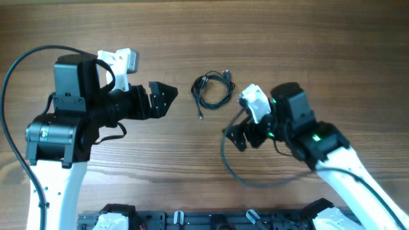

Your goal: Untangle cables

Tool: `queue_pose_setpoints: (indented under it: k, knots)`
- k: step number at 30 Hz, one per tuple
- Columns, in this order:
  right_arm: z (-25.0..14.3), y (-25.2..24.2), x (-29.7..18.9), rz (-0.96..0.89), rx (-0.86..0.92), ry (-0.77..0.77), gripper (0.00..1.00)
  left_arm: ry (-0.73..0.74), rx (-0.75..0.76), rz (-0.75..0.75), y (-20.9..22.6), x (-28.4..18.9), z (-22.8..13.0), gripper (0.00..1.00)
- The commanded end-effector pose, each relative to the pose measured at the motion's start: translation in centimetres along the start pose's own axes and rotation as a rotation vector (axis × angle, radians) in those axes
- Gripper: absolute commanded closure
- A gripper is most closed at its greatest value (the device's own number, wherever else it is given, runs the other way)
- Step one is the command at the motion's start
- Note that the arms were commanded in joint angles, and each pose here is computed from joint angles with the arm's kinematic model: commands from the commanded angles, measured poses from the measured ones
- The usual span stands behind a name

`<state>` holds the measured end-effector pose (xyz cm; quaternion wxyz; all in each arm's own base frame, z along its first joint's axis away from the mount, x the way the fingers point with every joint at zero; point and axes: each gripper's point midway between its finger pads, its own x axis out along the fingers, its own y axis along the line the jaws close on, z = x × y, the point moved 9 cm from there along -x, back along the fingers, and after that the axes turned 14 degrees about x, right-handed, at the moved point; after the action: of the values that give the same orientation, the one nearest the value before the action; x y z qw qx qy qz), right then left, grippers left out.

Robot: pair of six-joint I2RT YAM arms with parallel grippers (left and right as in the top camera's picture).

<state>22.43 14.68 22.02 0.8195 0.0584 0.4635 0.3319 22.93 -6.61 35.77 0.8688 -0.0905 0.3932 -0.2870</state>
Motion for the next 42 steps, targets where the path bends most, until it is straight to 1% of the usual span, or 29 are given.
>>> queue_pose_setpoints:
  k: [1,3,5,6,7,8,9,10,11,12,14,15,16,17,19,21,23,24,26,27,29,31,32,34,35,36,38,39,42]
  knots:
    - [-0.5,-3.3,4.7,-0.185,0.031,0.129,0.00,0.051,-0.011,0.058,1.3,1.5,0.2,0.00]
    - [-1.1,-4.3,7.2,-0.184,0.113,0.178,0.00,0.080,-0.026,0.058,1.5,1.9,0.0,0.00]
    - [-0.5,-4.1,8.7,-0.098,0.153,0.150,0.00,0.080,-0.027,0.058,1.5,1.9,0.0,0.00]
    - [0.4,-3.9,8.9,-0.075,0.186,0.098,0.00,0.081,-0.027,0.059,1.5,1.9,0.0,0.00]
    - [1.8,-3.7,9.0,-0.053,0.258,0.009,0.03,0.081,-0.027,0.058,1.5,1.9,0.0,0.01]
    - [2.9,-3.5,8.9,-0.033,0.337,-0.062,0.08,0.081,-0.027,0.058,1.5,1.9,0.0,0.00]
    - [3.5,-3.5,8.9,-0.038,0.403,-0.107,0.08,0.081,-0.027,0.058,1.5,1.9,0.0,0.00]
    - [3.9,-4.1,8.8,-0.091,0.532,-0.157,0.07,0.081,-0.027,0.060,1.6,1.9,0.0,0.00]
    - [3.7,-4.8,8.8,-0.156,0.654,-0.190,0.06,0.083,-0.026,0.106,1.9,1.9,0.0,0.00]
    - [3.6,-5.0,8.9,-0.170,0.654,-0.188,0.03,0.085,-0.024,0.171,2.5,1.8,-0.1,0.00]
    - [3.2,-5.3,9.2,-0.203,0.534,-0.157,0.04,0.090,-0.025,0.215,2.8,1.8,-0.1,0.00]
    - [2.8,-6.0,9.2,-0.276,0.559,-0.164,0.09,0.088,-0.046,0.217,2.9,1.8,-0.1,0.00]
    - [2.6,-6.4,9.1,-0.323,0.624,-0.177,0.10,0.093,-0.074,0.220,3.0,2.0,-0.2,0.01]
    - [2.5,-6.4,9.1,-0.319,0.661,-0.182,0.09,0.112,-0.083,0.247,3.6,2.6,-0.2,0.03]
    - [2.5,-6.2,9.2,-0.300,0.652,-0.169,0.09,0.159,-0.098,0.258,4.4,3.9,-0.3,0.05]
    - [2.9,-6.0,8.7,-0.295,0.595,-0.179,0.08,0.250,-0.105,0.239,4.9,6.9,-0.7,0.05]
    - [4.1,-4.9,6.8,-0.259,0.573,-0.245,0.06,0.333,-0.095,0.214,5.2,10.4,-1.1,0.06]
    - [5.0,-4.1,5.2,-0.235,0.529,-0.292,0.05,0.378,-0.078,0.196,5.1,12.8,-1.4,0.08]
    - [5.8,-2.4,1.4,-0.197,0.440,-0.379,0.05,0.439,-0.047,0.169,4.8,16.8,-2.2,0.08]
    - [5.6,-1.5,-0.9,-0.181,0.427,-0.411,0.04,0.460,-0.033,0.158,4.9,18.9,-2.7,0.09]
    - [4.6,0.2,-4.5,-0.122,0.409,-0.431,0.04,0.475,-0.019,0.150,5.2,21.3,-3.2,0.12]
    - [3.0,2.1,-7.6,-0.025,0.361,-0.423,0.03,0.477,-0.006,0.155,5.8,23.7,-3.7,0.20]
    - [2.1,2.8,-9.0,0.011,0.350,-0.424,0.02,0.474,-0.005,0.160,6.3,24.7,-3.9,0.22]
    - [1.0,3.3,-10.3,0.032,0.344,-0.417,0.02,0.470,-0.032,0.178,7.0,26.1,-4.2,0.22]
    - [0.7,3.8,-10.4,0.083,0.336,-0.392,0.02,0.470,-0.034,0.180,7.1,26.4,-4.3,0.25]
    - [0.5,4.8,-10.5,0.195,0.333,-0.340,0.02,0.470,-0.032,0.183,7.3,26.6,-4.4,0.27]
    - [0.2,5.9,-10.4,0.335,0.352,-0.260,0.02,0.477,-0.027,0.209,7.8,27.3,-4.8,0.29]
    - [0.1,5.9,-10.2,0.347,0.356,-0.234,0.02,0.484,-0.026,0.207,7.9,28.0,-5.1,0.30]
    - [-0.1,5.2,-9.1,0.291,0.394,-0.200,0.02,0.489,-0.005,0.194,7.4,29.2,-5.7,0.31]
